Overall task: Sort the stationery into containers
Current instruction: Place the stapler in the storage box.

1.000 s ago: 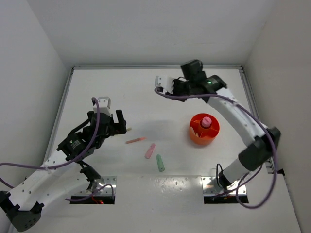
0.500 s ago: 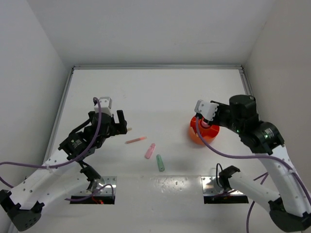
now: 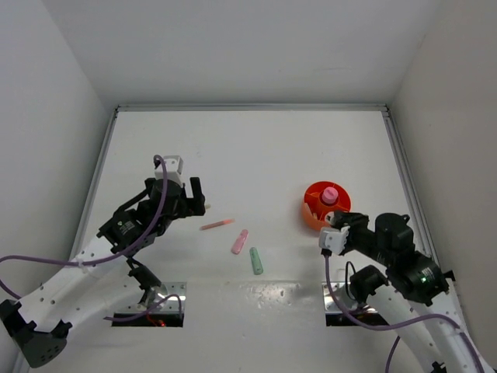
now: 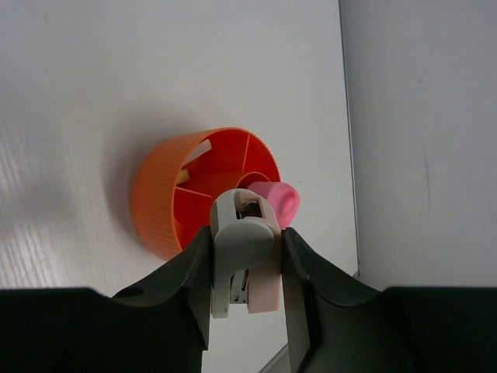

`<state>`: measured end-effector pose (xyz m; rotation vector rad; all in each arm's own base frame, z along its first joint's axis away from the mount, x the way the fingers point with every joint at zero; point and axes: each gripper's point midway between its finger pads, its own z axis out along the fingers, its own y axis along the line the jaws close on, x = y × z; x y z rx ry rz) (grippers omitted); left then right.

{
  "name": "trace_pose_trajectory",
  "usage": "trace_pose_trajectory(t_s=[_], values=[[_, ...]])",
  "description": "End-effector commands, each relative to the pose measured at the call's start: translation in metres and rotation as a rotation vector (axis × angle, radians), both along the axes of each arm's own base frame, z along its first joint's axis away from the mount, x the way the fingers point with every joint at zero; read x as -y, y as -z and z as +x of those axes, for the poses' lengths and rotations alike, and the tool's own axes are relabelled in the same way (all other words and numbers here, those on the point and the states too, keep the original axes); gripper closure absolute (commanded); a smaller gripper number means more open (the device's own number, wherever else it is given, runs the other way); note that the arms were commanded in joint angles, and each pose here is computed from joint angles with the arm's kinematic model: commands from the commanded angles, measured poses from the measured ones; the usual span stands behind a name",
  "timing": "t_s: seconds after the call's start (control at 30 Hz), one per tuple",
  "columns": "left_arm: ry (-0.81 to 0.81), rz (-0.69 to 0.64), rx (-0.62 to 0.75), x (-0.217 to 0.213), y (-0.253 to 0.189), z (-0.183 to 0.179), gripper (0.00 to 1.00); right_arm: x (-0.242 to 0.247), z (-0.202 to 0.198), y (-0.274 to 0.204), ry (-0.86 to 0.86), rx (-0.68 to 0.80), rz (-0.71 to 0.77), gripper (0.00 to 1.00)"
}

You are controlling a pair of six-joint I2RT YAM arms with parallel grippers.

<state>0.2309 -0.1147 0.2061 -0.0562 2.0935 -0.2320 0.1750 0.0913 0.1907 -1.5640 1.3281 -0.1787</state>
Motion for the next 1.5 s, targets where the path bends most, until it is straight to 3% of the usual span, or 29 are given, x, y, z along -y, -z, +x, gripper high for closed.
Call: trace_pose_trajectory(t_s=[0.0, 0.4, 0.63, 1.47], values=[[0.012, -0.016, 0.039, 0.001, -0.010, 0.003, 0.04, -0.015, 0.011, -0.021, -0.066, 0.131, 0.047, 1.00], [0.028, -0.055, 0.073, 0.002, -0.021, 0.000, 0.04, -0.008, 0.040, 0.010, 0.156, 0.118, 0.257, 1.00], [0.040, -0.051, 0.071, 0.003, -0.020, -0.001, 0.04, 0.006, 0.044, 0.023, 0.243, 0.154, 0.268, 1.00], [0.040, -0.045, 0.064, 0.004, -0.018, 0.000, 0.04, 0.012, 0.052, 0.066, 0.258, 0.170, 0.189, 1.00]])
